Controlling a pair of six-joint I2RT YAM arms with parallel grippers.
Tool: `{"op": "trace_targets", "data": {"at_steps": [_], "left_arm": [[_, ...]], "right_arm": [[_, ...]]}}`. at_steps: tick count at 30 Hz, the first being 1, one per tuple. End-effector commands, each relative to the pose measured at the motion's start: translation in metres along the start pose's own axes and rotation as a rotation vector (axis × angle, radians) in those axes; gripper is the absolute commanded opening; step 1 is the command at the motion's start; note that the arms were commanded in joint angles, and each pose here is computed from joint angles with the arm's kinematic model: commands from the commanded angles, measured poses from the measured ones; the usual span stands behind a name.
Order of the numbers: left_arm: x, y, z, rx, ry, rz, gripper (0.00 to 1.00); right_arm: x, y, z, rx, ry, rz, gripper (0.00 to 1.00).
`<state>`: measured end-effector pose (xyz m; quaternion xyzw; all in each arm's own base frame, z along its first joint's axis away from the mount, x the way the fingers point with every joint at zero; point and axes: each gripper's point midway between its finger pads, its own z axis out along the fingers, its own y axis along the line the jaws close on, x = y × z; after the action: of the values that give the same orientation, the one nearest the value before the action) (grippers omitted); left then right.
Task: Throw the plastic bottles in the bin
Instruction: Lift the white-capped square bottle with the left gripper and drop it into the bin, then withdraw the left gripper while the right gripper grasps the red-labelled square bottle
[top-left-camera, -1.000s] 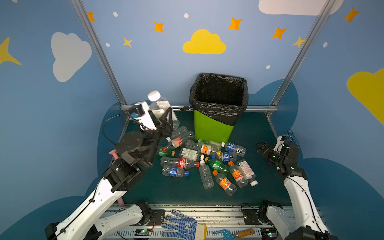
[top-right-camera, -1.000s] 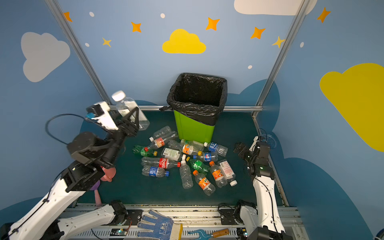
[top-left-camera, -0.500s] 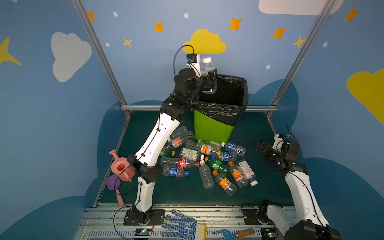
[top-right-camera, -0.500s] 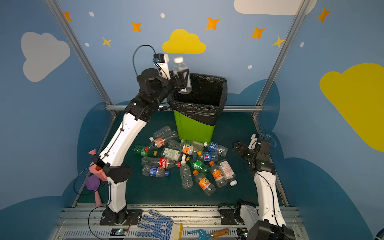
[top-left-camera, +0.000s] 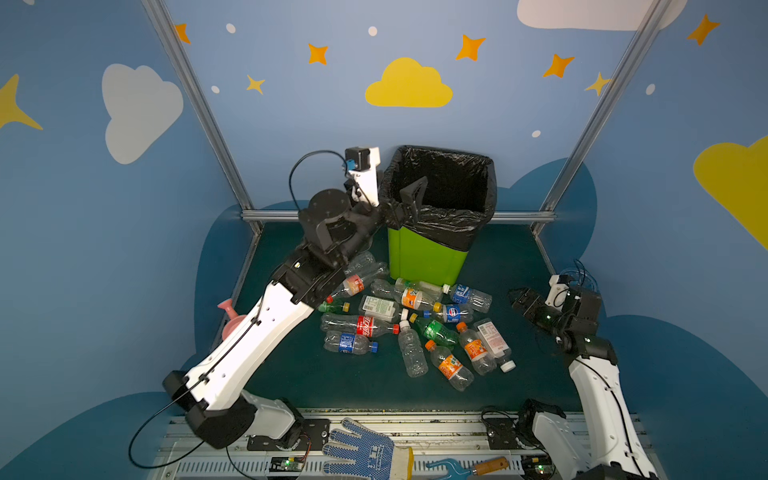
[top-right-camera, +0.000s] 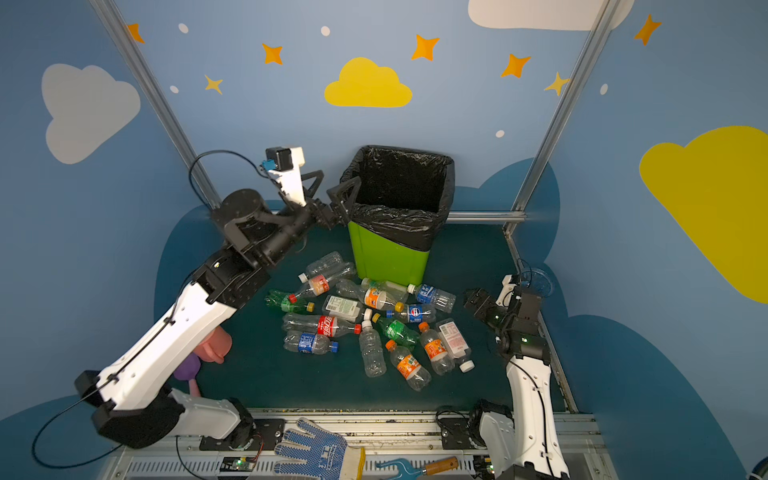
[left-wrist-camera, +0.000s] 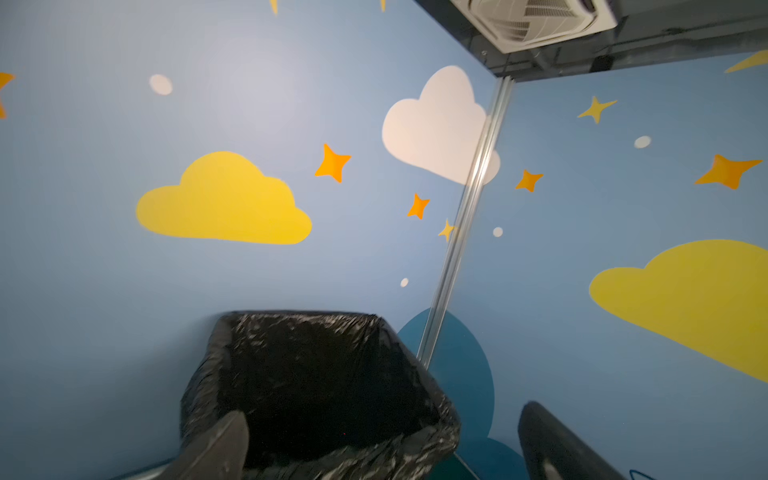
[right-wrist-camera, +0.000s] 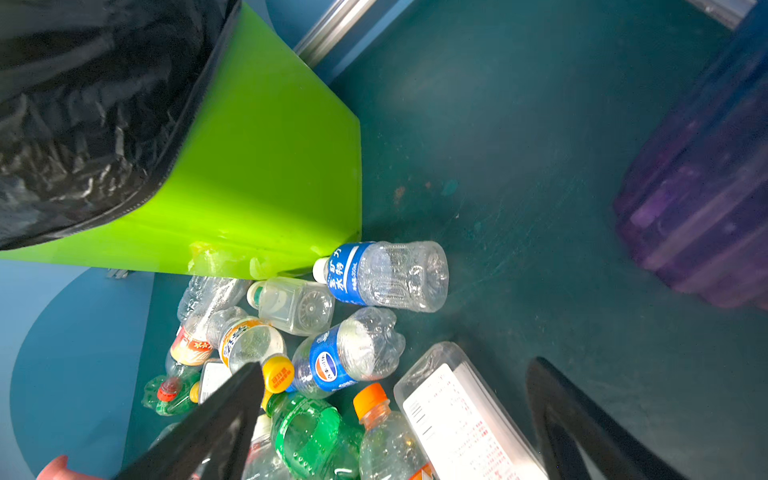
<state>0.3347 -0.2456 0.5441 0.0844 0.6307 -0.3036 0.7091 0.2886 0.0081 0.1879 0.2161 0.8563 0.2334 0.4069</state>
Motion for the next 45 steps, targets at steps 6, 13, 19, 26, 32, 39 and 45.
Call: {"op": "trace_targets", "data": {"at_steps": [6,13,19,26,32,39,45], "left_arm": [[0.153,0.078,-0.053,-0.260,0.249,-0.080,1.00],[0.255,0.146,-0.115,-0.551,0.484,-0.116,1.00],[0.278,0.167,-0.147,-0.624,0.500,-0.156,1.00],[0.284,0.180,-0.159,-0.666,0.508,-0.169,1.00],[0.281,0.190,-0.163,-0.705,0.513,-0.148,1.00],[0.281,0.196,-0.167,-0.717,0.512,-0.161,1.00],[0.283,0.202,-0.169,-0.733,0.515,-0.167,1.00]], "right_arm": [[0.037,-0.001,0.002,0.003,0.086,0.009,0.94],[0.067,-0.011,0.010,0.073,0.178,-0.032,0.86],[0.089,-0.028,0.019,0.152,0.262,-0.024,0.81],[0.107,-0.044,0.022,0.253,0.293,-0.062,0.92],[0.120,-0.058,0.024,0.350,0.333,-0.100,0.92],[0.129,-0.055,0.029,0.363,0.363,-0.147,0.92],[0.136,-0.058,0.033,0.384,0.383,-0.163,0.91]]}}
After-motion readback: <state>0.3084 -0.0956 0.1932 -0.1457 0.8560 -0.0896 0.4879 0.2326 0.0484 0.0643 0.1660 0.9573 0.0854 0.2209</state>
